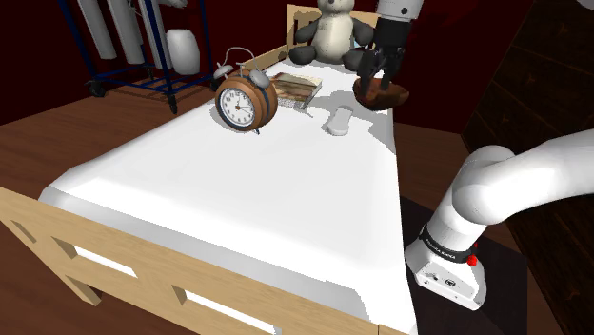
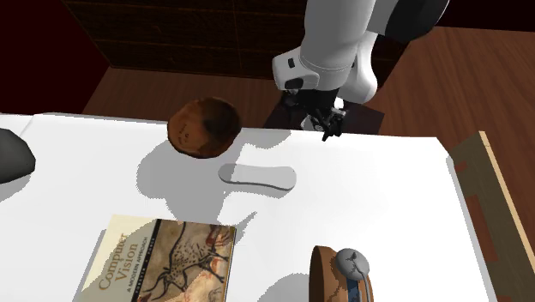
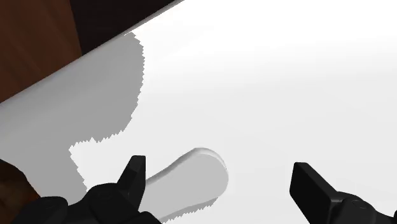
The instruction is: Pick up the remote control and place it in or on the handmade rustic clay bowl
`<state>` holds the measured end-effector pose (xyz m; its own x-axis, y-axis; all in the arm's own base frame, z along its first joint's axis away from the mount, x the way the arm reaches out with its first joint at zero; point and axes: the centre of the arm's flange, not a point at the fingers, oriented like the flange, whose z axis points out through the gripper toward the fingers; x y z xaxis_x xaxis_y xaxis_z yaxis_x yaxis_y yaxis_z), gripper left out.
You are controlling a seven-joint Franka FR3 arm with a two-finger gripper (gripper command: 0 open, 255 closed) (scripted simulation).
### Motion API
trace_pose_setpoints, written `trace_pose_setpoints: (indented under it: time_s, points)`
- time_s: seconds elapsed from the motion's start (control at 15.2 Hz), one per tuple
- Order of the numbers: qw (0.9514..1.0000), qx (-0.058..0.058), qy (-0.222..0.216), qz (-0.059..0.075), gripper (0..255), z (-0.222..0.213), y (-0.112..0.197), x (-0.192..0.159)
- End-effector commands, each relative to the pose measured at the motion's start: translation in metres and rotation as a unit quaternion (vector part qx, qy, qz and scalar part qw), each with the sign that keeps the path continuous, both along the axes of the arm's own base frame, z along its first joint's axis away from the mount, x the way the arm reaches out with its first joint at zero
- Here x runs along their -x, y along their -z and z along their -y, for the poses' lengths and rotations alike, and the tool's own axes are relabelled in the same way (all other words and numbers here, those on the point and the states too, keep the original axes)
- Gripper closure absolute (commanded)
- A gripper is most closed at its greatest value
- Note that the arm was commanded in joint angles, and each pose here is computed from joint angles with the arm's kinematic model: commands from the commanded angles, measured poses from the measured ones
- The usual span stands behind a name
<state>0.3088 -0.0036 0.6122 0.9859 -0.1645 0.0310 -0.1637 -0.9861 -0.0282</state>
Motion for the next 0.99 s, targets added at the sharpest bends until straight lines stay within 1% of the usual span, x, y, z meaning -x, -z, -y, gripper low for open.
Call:
trace_pose_setpoints:
  time_s: [0.0,0.07,0.13,0.2,0.26,0.33,0.4,0.46,0.53,0.59,0.66,0.73,0.79,0.86,0.92]
  points:
    - [1.0,0.0,0.0,0.0,0,0.0,0.0,0.0]
    - [0.9994,-0.001,0.035,-0.001,0,0.002,0.007,-0.011]
    - [0.9975,-0.001,0.07,-0.003,0,0.005,0.014,-0.022]
    - [0.9945,-0.002,0.105,-0.004,0,0.008,0.021,-0.033]
    - [0.9902,-0.002,0.14,-0.006,0,0.012,0.028,-0.043]
    - [0.9847,-0.003,0.174,-0.007,0,0.017,0.036,-0.053]
    - [0.978,-0.003,0.209,-0.009,0,0.023,0.043,-0.063]
    - [0.97,-0.004,0.243,-0.01,0,0.029,0.05,-0.072]
    - [0.9609,-0.004,0.277,-0.012,0,0.036,0.057,-0.081]
    - [0.9506,-0.005,0.31,-0.013,0,0.043,0.065,-0.09]
    - [0.9392,-0.005,0.343,-0.014,0,0.051,0.072,-0.097]
    - [0.9266,-0.006,0.376,-0.016,0,0.06,0.079,-0.104]
    - [0.9128,-0.007,0.408,-0.017,0,0.069,0.087,-0.111]
    - [0.8979,-0.007,0.44,-0.018,0,0.078,0.094,-0.117]
    - [0.8908,-0.007,0.454,-0.019,0,0.083,0.098,-0.119]
